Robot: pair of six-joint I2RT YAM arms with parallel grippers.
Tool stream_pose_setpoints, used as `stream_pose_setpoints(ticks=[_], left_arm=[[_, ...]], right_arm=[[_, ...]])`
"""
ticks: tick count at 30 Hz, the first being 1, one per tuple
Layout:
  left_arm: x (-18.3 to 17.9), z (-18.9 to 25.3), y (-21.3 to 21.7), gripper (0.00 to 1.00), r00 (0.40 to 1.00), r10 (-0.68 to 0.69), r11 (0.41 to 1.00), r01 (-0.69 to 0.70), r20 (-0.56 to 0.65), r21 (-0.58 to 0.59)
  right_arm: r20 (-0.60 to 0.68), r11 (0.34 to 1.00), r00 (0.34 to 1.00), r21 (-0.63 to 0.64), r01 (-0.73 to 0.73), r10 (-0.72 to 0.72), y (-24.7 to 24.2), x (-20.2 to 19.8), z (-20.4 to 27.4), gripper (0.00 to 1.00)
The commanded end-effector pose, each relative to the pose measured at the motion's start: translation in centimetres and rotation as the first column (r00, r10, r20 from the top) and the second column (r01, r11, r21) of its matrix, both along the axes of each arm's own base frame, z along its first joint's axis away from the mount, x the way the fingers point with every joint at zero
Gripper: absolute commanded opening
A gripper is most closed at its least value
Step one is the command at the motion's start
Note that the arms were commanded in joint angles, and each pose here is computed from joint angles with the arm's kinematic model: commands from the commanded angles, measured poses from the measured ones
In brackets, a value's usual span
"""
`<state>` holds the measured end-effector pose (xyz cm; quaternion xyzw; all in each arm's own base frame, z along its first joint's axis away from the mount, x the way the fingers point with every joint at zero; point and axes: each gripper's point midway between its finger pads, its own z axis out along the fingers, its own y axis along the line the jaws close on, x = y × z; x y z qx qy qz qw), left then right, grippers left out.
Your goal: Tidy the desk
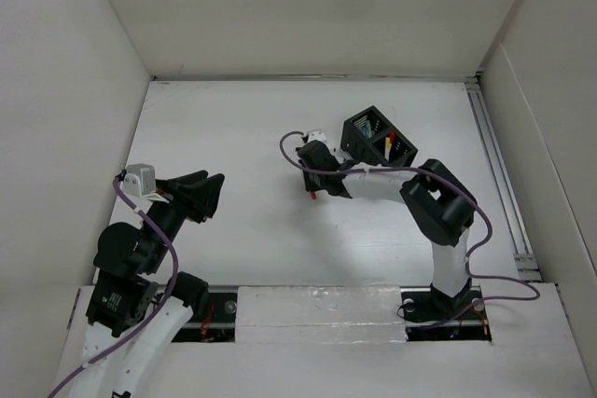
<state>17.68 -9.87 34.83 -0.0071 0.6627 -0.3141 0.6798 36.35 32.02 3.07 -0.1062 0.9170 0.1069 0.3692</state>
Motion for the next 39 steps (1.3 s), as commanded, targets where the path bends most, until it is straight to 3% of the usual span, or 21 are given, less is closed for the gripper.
stream_pose_setpoints(ticks=[1,8,14,19,23,29,39], left_arm=[[0.1,1.1,-0.3,0.44,0.999,-0.015,1.000,0.016,0.041,-0.019],[0.1,1.1,-0.4,0.44,0.999,-0.015,1.000,0.016,0.042,-0.018],[0.0,1.2,-0.3,0.44,0.999,-0.013,1.000,0.014,0.045,-0.019],[0.0,1.1,-0.3,0.44,0.999,-0.015,1.000,0.016,0.045,-0.019],[0.0,1.1,-0.3,0.44,0.999,-0.016,1.000,0.017,0.045,-0.019],[0.0,1.2,-0.4,0.44,0.999,-0.019,1.000,0.020,0.045,-0.018],[0.2,1.0,-0.9,0.44,0.999,-0.039,0.999,0.039,0.033,-0.008]], right_arm=[[0.010,0.998,0.998,-0.040,-0.055,0.055,2.3,-2.0,0.1,0.00],[0.124,0.975,0.988,0.187,-0.118,0.096,4.3,-3.2,8.7,0.00],[0.210,0.937,0.976,0.325,-0.129,0.062,2.2,-4.1,15.7,0.00],[0.291,0.918,0.942,0.395,0.038,-0.164,-4.6,-0.5,20.0,0.00],[0.338,0.883,0.876,0.434,0.178,-0.343,-11.4,1.3,22.6,0.00],[0.339,0.825,0.775,0.413,0.387,-0.533,-19.6,3.5,21.6,0.00],[0.276,0.810,0.768,0.313,0.496,-0.577,-22.9,5.4,16.6,0.00]])
